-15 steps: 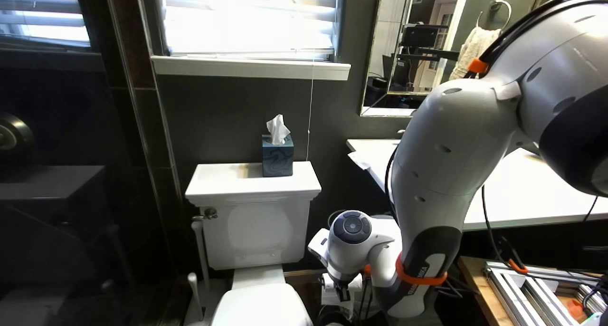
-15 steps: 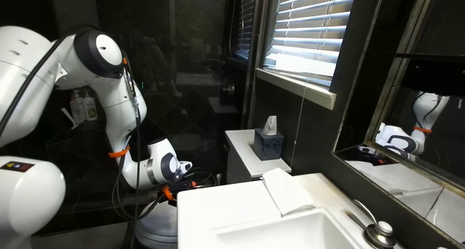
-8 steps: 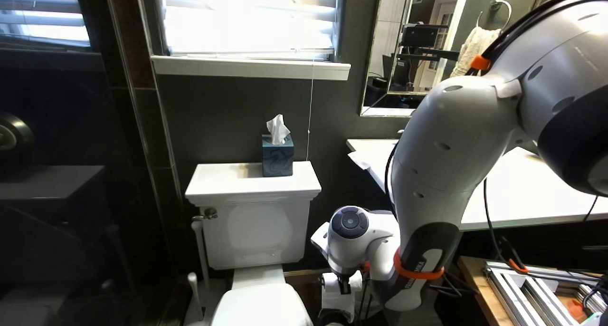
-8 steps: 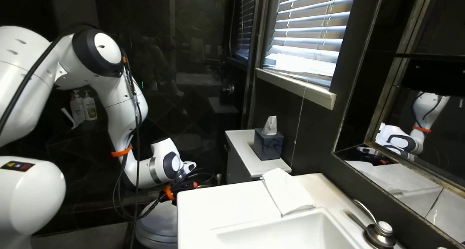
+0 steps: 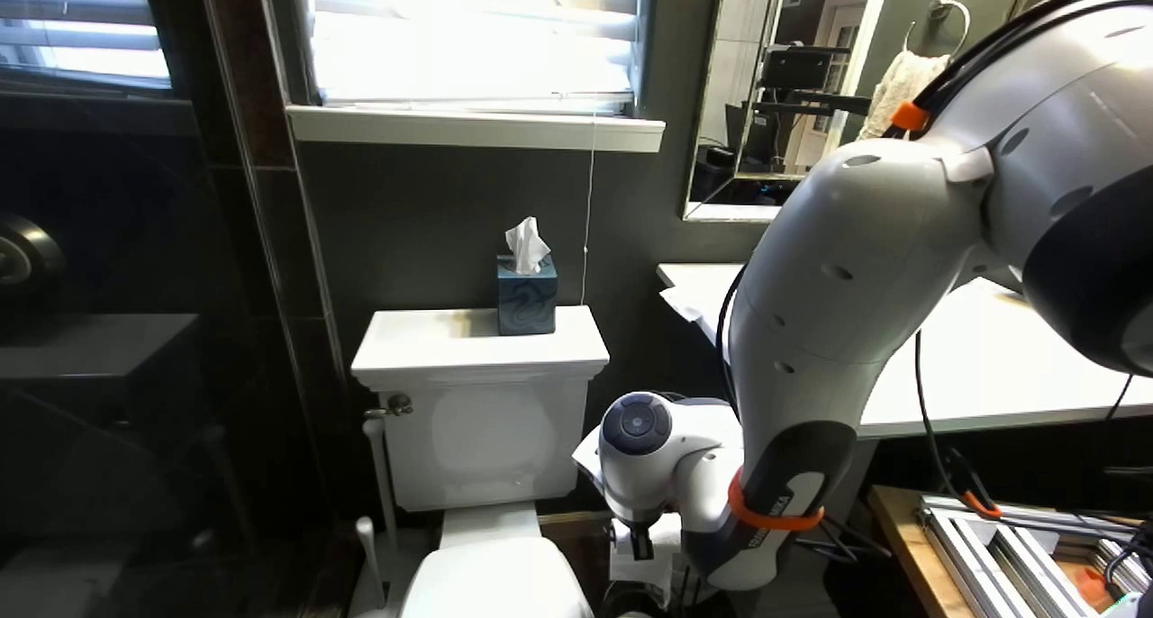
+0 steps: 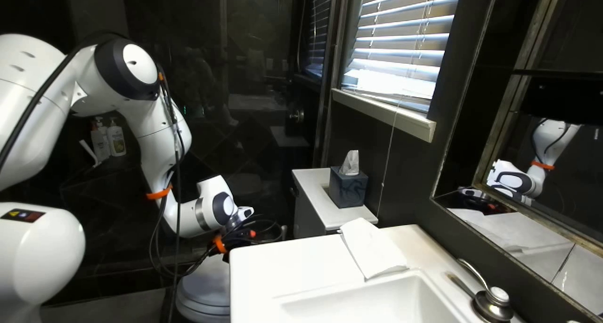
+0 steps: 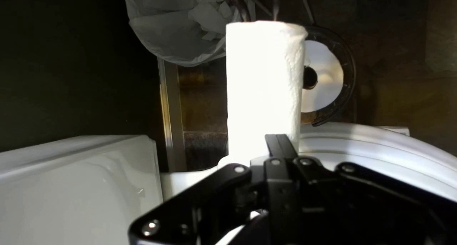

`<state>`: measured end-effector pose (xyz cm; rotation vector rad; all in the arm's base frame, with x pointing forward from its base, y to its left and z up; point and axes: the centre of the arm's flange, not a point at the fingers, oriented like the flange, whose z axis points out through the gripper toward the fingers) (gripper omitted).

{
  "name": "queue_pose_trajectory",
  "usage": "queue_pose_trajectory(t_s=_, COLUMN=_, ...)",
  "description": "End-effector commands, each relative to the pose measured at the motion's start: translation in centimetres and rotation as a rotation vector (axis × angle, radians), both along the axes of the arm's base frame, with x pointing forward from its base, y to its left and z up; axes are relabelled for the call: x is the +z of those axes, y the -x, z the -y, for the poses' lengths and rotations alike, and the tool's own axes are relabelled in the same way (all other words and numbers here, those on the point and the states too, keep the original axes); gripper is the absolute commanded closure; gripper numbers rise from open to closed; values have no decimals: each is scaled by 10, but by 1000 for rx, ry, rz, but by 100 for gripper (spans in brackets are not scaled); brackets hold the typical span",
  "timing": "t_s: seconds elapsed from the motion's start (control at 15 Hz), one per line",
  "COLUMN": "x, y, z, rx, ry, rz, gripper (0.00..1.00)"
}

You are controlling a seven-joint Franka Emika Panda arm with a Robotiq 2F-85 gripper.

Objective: Put the tissue roll on the tissue holder

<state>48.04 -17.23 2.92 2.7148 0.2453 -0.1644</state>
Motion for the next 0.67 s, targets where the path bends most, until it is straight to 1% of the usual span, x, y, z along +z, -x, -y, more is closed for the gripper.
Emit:
queue_pose_trajectory(t_s=0.0, x=-6, y=-15, z=-2, rx=28, ry=-10, rz=-35, gripper=100)
queue_pose_trajectory(t_s=0.6, x=-21, y=-30, z=-1, rx=24, ry=-34, rz=-91, gripper=100)
